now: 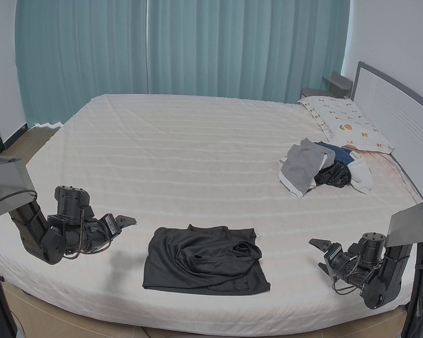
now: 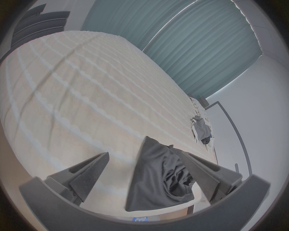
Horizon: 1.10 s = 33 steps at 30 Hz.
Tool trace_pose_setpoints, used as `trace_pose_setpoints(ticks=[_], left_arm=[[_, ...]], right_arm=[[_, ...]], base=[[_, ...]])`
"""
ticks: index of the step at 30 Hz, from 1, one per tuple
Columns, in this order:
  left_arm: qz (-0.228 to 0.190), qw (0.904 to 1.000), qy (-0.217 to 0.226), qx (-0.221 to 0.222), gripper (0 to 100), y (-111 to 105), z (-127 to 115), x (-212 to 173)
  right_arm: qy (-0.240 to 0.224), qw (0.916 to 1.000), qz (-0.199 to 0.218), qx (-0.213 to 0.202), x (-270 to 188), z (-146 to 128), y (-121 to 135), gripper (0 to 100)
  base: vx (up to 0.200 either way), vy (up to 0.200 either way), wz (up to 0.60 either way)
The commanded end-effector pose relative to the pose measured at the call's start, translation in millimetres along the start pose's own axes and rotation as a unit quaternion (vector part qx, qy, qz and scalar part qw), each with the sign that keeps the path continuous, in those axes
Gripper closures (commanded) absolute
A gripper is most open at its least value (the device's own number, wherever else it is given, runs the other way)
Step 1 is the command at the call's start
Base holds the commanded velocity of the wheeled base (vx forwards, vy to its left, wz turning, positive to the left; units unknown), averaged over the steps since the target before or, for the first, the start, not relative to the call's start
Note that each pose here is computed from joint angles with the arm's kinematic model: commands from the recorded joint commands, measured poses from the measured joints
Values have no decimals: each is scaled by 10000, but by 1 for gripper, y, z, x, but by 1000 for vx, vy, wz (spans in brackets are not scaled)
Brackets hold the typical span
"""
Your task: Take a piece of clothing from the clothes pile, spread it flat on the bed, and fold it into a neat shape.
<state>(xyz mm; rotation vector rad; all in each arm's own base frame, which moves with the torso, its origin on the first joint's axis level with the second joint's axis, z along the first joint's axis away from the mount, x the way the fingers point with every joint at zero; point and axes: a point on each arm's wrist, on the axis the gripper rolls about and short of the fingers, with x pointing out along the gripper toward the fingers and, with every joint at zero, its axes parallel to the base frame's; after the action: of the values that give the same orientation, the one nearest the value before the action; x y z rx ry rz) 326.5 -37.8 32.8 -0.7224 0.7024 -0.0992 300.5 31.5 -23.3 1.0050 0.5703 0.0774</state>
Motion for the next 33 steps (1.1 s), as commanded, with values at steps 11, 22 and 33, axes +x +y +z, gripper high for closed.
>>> trace_pose_setpoints(ticks=[11,22,33], left_arm=[[114,9999,56,-74,0,10,0,9],[187,9991,331,-170,0,20,-12,21],[166,9982,516,-275,0,23,-22,30]], right_arm=[[34,9918,849,-958,-9,-9,56,0],[912,9806,729,-1574,12,-33,133,0],[1443,9631,194,-2266,35,-61,129,0]], base=[[0,200,0],[0,91,0],[0,0,0]])
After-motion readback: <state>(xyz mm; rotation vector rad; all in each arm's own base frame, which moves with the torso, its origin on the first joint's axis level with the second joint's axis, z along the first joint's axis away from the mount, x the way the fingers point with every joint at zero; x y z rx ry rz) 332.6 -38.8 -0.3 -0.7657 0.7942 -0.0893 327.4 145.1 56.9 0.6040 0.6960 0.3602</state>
